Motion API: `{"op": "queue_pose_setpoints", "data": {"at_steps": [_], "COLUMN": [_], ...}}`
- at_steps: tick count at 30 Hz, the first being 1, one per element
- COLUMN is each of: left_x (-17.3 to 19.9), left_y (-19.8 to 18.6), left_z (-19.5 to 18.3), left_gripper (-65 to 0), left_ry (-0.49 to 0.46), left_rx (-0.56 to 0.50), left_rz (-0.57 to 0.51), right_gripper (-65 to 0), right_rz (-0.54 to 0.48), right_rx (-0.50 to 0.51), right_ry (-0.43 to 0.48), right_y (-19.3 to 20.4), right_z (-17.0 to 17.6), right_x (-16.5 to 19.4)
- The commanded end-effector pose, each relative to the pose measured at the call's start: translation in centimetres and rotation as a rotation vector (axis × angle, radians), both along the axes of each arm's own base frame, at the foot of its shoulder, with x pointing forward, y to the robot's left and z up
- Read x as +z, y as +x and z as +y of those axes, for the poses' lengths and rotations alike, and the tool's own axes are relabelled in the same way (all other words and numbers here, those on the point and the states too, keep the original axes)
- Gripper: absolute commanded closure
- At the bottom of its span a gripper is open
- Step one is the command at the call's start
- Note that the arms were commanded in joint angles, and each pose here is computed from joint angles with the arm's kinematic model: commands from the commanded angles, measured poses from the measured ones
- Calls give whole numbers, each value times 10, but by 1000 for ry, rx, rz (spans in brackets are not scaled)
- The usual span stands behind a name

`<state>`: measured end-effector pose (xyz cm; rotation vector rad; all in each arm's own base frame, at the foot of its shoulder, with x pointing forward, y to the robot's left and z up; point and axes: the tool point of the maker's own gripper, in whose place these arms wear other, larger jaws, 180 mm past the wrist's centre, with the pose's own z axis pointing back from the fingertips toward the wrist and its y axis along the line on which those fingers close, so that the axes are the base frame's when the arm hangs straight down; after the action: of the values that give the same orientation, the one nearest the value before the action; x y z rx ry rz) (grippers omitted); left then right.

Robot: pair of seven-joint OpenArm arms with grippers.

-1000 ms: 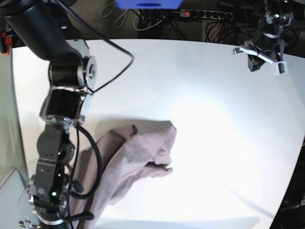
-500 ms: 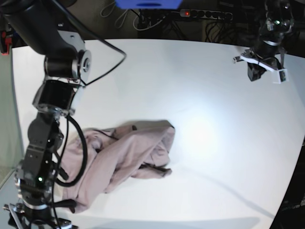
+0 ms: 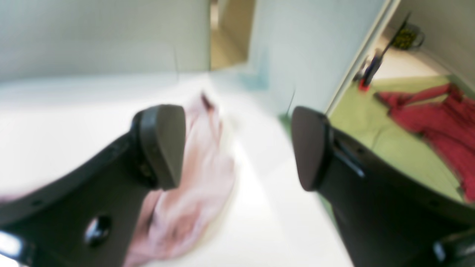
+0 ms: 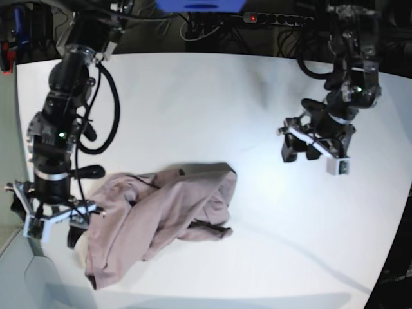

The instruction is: Layout the t-shirt on the table in an organized manner, then fold the t-shirt properly

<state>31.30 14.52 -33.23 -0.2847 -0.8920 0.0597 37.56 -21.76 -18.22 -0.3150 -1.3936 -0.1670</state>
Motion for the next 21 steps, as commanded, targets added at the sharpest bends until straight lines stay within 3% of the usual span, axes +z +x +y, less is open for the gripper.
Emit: {"op": "queue_pose_setpoints", "data": {"at_steps": [1,5,11,15,21], "left_x": [7,-25,-29,-38,-57], "left_y": [15,35,54,62,77], "left_z": [-4,-27,-66,-77,-83], "left_gripper": [-343,-342,-342,-346,-346], "left_ry": [28,155,279,363,403], "left_rx": [-18,-112,-241,-299,-339], "left_rz": [-36,14,-122,-153,-147], "right_gripper": [-449,-449,-449,-449,-449], "right_rz": [-57,20,69,74,78], "right_rx": [-4,-3,-3,-3,-6], "right_ry": [-24,-24,-21,-21,-22], "right_y": [-2,-17,-27,-28,-28], "right_z": [-2,-2,-1,-1,-2], "right_x": [16,-13,-31,-32,-33]}}
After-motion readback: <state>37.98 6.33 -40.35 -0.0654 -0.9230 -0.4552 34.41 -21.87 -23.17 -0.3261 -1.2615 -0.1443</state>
